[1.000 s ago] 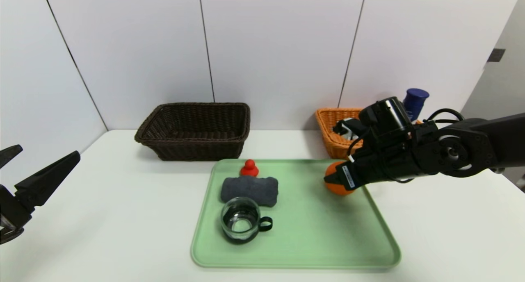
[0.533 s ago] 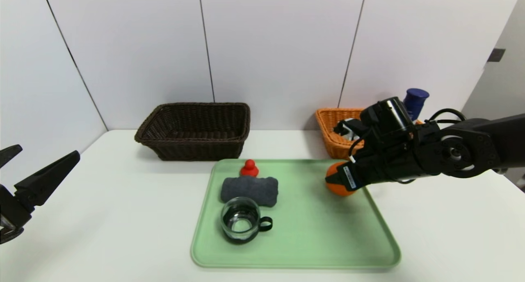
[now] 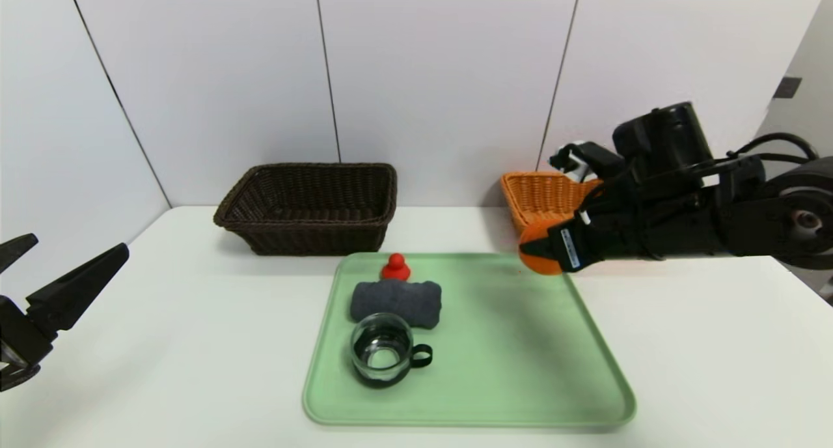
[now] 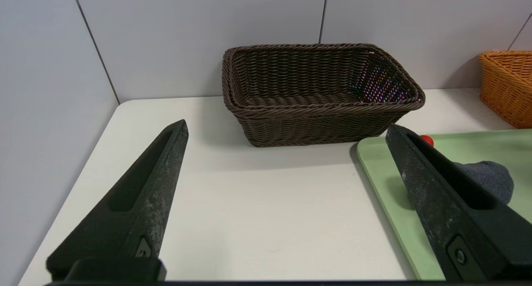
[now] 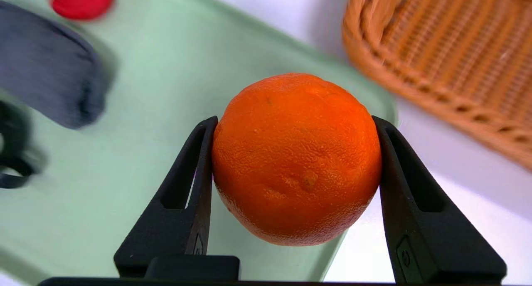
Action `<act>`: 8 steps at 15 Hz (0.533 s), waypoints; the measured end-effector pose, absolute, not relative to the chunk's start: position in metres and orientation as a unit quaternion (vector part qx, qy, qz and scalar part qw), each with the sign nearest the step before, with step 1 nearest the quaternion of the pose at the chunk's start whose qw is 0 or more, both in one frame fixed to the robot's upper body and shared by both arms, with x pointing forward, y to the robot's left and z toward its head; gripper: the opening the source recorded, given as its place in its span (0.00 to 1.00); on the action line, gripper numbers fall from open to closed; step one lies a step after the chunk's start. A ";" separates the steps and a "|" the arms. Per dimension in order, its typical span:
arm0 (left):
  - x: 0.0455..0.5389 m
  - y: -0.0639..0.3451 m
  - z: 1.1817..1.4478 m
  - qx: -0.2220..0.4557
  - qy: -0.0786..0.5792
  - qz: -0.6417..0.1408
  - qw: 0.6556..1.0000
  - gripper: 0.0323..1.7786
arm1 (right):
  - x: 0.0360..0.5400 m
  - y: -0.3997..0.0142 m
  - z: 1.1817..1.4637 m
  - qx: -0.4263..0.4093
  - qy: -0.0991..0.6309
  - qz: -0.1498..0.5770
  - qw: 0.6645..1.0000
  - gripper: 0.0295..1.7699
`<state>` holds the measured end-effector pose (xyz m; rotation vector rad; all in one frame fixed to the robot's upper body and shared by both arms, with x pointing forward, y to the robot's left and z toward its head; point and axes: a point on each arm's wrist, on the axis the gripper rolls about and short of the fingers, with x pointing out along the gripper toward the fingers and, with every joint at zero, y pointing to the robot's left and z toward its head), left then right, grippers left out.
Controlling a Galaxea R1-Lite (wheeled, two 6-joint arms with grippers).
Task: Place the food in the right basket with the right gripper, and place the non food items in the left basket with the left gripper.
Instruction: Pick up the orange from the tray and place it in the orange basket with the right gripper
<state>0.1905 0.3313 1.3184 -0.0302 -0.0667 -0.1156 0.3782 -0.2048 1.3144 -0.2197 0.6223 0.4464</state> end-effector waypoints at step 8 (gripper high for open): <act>0.193 0.331 1.318 -0.015 -0.029 -0.058 0.998 0.95 | 0.400 -0.223 1.385 -0.087 0.126 0.178 0.972 0.61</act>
